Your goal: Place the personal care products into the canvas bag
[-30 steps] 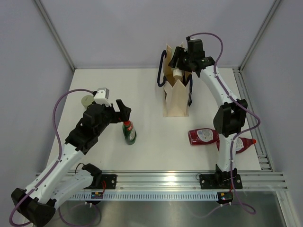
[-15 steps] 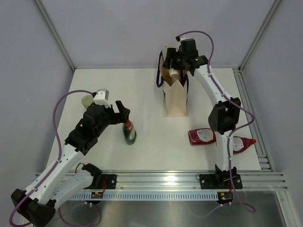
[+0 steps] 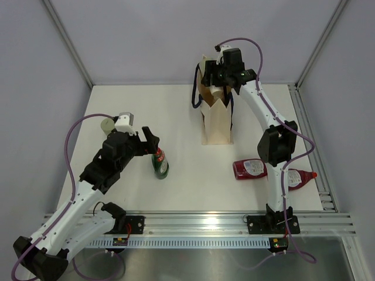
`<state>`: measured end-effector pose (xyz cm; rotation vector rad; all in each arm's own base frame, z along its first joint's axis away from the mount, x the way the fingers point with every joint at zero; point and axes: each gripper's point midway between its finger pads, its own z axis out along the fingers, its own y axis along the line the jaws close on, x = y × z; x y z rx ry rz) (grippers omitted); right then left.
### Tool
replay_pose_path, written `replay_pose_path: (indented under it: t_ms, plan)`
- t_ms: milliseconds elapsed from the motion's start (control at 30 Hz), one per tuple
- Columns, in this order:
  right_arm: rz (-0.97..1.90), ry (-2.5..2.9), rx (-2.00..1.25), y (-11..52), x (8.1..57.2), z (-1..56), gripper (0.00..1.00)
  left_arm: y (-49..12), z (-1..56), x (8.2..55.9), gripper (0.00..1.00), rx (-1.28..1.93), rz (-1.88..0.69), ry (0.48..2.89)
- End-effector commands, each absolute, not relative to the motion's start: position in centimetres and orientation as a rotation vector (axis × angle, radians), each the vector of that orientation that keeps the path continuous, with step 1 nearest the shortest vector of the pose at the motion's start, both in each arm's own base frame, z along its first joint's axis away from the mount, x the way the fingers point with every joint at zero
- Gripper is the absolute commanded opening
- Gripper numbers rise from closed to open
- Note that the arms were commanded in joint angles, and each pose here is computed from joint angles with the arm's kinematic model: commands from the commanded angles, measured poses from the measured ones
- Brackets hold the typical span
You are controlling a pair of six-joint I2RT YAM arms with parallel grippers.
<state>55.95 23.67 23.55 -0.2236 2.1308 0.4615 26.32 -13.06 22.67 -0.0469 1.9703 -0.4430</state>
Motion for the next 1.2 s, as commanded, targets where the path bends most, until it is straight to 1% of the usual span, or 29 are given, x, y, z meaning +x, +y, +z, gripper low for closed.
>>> replay_pose_path:
  t_ms: [0, 33, 200, 233, 300, 333, 533, 567, 700, 767, 900, 1033, 1067, 1100, 1167]
  plan:
    - [0.423, 2.286, -0.281, 23.2, 54.6, 17.8, 0.66, -12.6, 23.6, 26.8, 0.99, -0.055, -0.420, 1.934]
    - [0.427, 2.288, -0.280, 23.3, 54.5, 17.8, 0.70, -12.6, 23.6, 26.8, 0.99, -0.056, -0.419, 1.932]
    - [0.439, 2.283, -0.269, 23.3, 54.3, 18.4, 0.76, -12.4, 23.5, 26.6, 0.99, -0.057, -0.415, 1.935]
    - [0.444, 2.282, -0.269, 23.4, 54.2, 18.6, 0.80, -12.4, 23.5, 26.6, 0.99, -0.059, -0.414, 1.933]
    - [0.456, 2.281, -0.266, 23.5, 54.1, 18.9, 0.82, -12.4, 23.6, 26.5, 0.99, -0.060, -0.416, 1.932]
    - [0.459, 2.279, -0.265, 23.5, 54.0, 19.1, 0.87, -12.3, 23.6, 26.5, 0.99, -0.061, -0.414, 1.933]
    - [0.477, 2.269, -0.267, 23.5, 53.5, 20.1, 0.91, -12.2, 23.4, 26.1, 0.99, -0.068, -0.418, 1.934]
    - [0.485, 2.269, -0.268, 23.6, 53.4, 20.2, 0.93, -12.1, 23.5, 26.1, 0.99, -0.070, -0.419, 1.930]
    - [0.504, 2.259, -0.280, 23.7, 52.9, 21.1, 0.94, -12.0, 23.6, 25.9, 0.99, -0.074, -0.421, 1.927]
    - [0.520, 2.254, -0.291, 23.7, 52.6, 21.6, 0.99, -11.9, 23.5, 25.8, 0.99, -0.076, -0.419, 1.931]
    - [0.539, 2.227, -0.311, 23.4, 52.3, 23.0, 0.99, -11.7, 23.7, 25.5, 0.99, -0.084, -0.421, 1.920]
    - [0.655, 2.154, -0.430, 23.8, 51.3, 24.8, 1.00, -11.9, 23.6, 25.2, 0.99, -0.072, -0.440, 1.925]
    - [0.737, 2.108, -0.532, 24.7, 50.3, 25.5, 0.99, -11.9, 23.5, 25.2, 0.99, -0.065, -0.441, 1.929]
    - [0.759, 2.042, -0.605, 24.8, 49.5, 27.3, 0.99, -12.2, 23.5, 24.9, 0.99, -0.053, -0.457, 1.934]
    - [0.793, 1.942, -0.746, 25.2, 48.3, 28.8, 1.00, -12.3, 23.3, 24.6, 0.99, -0.040, -0.466, 1.946]
